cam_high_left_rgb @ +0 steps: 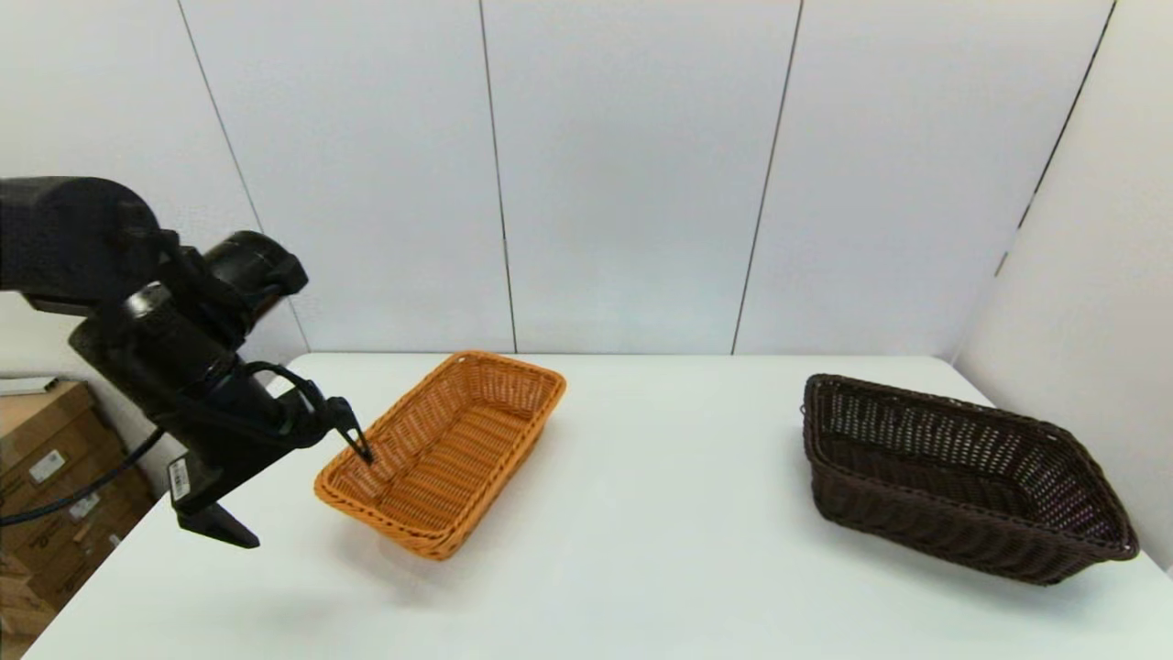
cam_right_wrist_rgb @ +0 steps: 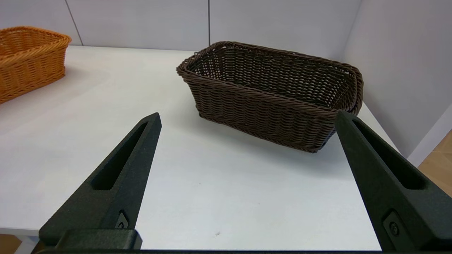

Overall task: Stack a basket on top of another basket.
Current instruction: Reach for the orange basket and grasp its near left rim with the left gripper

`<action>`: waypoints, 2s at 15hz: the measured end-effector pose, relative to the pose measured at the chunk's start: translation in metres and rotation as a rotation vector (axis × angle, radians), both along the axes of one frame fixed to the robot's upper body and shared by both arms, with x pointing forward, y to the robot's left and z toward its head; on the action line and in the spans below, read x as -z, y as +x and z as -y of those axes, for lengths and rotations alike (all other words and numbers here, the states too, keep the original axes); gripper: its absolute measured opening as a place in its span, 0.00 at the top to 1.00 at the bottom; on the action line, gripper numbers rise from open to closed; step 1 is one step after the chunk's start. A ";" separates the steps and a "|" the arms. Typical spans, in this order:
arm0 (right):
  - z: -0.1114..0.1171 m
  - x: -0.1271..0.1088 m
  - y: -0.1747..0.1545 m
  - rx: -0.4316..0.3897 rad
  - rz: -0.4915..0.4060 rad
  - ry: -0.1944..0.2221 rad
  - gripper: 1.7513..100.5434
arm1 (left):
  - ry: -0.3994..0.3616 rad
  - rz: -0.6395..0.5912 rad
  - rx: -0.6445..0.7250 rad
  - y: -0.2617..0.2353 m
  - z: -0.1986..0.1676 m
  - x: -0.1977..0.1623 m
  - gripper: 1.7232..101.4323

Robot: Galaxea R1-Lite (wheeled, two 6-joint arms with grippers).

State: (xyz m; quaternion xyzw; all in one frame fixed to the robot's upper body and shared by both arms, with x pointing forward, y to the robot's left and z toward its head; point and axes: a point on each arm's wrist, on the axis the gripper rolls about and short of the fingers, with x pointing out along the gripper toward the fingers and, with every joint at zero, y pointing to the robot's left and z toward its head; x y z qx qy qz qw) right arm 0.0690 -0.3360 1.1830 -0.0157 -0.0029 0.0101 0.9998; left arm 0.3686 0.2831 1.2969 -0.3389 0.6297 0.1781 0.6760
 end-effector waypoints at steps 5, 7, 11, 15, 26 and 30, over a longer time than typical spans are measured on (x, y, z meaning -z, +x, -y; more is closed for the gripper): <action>0.000 0.000 0.000 0.000 0.000 0.000 0.03 | 0.007 -0.082 -0.001 0.032 0.010 0.038 0.04; 0.000 0.000 0.000 0.000 0.000 0.000 0.03 | 0.011 -0.102 0.008 0.039 0.015 0.050 0.04; 0.000 0.000 0.000 0.000 0.000 0.000 0.03 | 0.026 -0.164 0.007 0.050 0.017 0.075 0.04; 0.000 0.000 0.000 0.000 0.000 0.000 0.03 | 0.029 -0.194 -0.023 0.061 0.019 0.098 0.04; 0.000 0.000 0.000 0.000 0.000 0.000 0.03 | 0.024 -0.179 -0.049 0.067 0.020 0.123 0.04; 0.000 0.000 0.000 0.000 0.000 0.000 0.03 | 0.031 -0.189 -0.046 0.066 0.019 0.125 0.40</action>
